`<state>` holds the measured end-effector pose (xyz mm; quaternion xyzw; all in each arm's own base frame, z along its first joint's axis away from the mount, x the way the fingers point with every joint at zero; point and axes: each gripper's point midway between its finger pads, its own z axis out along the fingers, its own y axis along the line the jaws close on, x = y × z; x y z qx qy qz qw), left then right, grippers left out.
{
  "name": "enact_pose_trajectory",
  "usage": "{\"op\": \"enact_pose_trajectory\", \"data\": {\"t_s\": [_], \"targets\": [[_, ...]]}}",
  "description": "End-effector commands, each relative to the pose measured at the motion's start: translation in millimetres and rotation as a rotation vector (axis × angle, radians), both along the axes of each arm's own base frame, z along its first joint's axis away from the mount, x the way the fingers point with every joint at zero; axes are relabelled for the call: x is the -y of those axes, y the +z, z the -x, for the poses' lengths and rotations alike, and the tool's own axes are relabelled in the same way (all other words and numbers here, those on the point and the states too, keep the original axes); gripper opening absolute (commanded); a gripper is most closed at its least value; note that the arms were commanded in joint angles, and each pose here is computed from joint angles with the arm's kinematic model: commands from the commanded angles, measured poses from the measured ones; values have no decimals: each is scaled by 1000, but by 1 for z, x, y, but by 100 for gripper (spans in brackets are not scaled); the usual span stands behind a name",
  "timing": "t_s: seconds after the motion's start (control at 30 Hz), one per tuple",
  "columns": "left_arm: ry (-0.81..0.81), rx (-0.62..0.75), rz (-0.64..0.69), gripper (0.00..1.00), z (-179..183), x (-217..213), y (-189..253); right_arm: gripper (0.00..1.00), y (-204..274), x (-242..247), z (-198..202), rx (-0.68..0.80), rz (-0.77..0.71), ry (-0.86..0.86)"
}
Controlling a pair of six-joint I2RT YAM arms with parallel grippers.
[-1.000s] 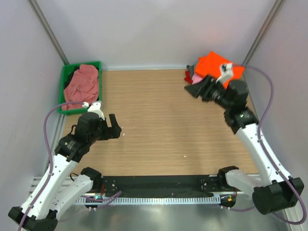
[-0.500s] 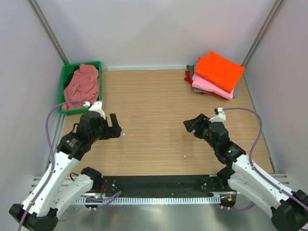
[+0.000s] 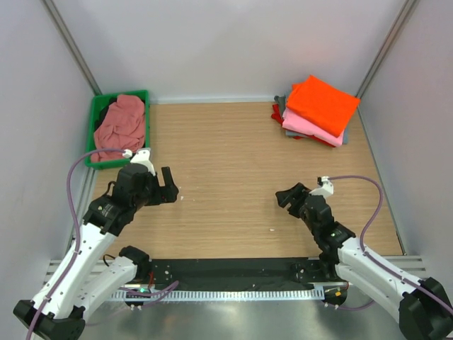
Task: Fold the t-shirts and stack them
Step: Reset both grippers
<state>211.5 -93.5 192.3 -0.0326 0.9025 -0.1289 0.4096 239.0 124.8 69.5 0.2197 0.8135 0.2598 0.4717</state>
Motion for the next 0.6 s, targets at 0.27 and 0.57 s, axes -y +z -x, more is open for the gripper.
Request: {"op": "enact_pose_trajectory", "data": {"t_s": [0.27,0.57], "targets": [[16,22,1,89,-6,-1,4,75,26,-9,-18,109,-49,-8],[22,30,-1,88,-6,-3,6,73,32,-15,-15,144,-65,38]]}}
